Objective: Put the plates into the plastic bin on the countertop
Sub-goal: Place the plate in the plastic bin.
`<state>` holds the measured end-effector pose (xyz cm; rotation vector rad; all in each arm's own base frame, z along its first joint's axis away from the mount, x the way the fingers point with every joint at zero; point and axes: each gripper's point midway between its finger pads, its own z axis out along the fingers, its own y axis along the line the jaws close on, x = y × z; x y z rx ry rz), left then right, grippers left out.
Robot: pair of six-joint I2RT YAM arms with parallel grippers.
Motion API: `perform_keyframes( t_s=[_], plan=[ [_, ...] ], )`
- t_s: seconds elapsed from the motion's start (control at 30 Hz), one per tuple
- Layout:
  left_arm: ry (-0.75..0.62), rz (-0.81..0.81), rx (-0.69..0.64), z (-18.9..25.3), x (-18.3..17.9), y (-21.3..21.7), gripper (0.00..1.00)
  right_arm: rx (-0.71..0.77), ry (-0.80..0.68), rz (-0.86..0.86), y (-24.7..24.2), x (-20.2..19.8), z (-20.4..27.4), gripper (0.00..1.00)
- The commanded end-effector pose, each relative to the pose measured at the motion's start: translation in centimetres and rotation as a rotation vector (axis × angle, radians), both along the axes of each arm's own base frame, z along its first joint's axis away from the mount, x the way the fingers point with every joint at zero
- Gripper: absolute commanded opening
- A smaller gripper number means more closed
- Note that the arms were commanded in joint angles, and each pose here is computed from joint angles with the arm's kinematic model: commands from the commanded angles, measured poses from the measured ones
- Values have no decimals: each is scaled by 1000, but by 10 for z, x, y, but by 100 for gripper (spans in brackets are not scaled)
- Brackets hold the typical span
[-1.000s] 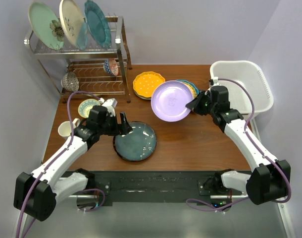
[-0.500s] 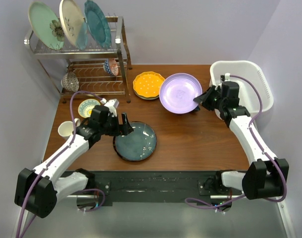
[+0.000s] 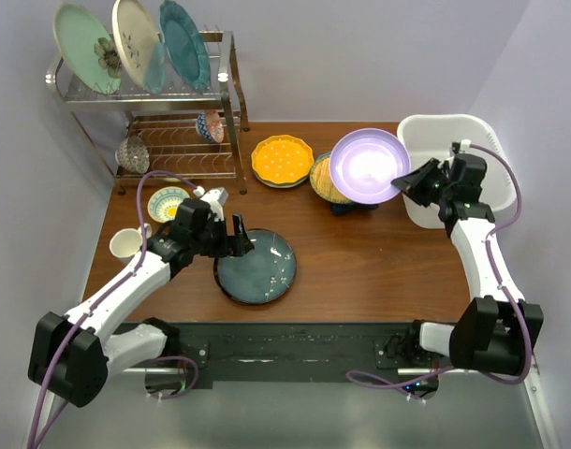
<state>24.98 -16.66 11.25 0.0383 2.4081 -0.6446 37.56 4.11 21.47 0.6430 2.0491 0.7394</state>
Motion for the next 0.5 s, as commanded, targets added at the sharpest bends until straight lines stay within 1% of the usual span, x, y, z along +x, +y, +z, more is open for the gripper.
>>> perform_keyframes(
  t_s=[0.0, 0.23, 0.47],
  plan=[
    [-46, -29, -7, 13, 7, -6, 91, 45, -99, 3, -14, 11, 29, 0],
    [-35, -37, 0, 9, 4, -6, 91, 93, -85, -38, -40, 9, 22, 0],
    [-29, -42, 6, 6, 3, -6, 91, 101, -83, -85, -61, 8, 20, 0]
  ],
)
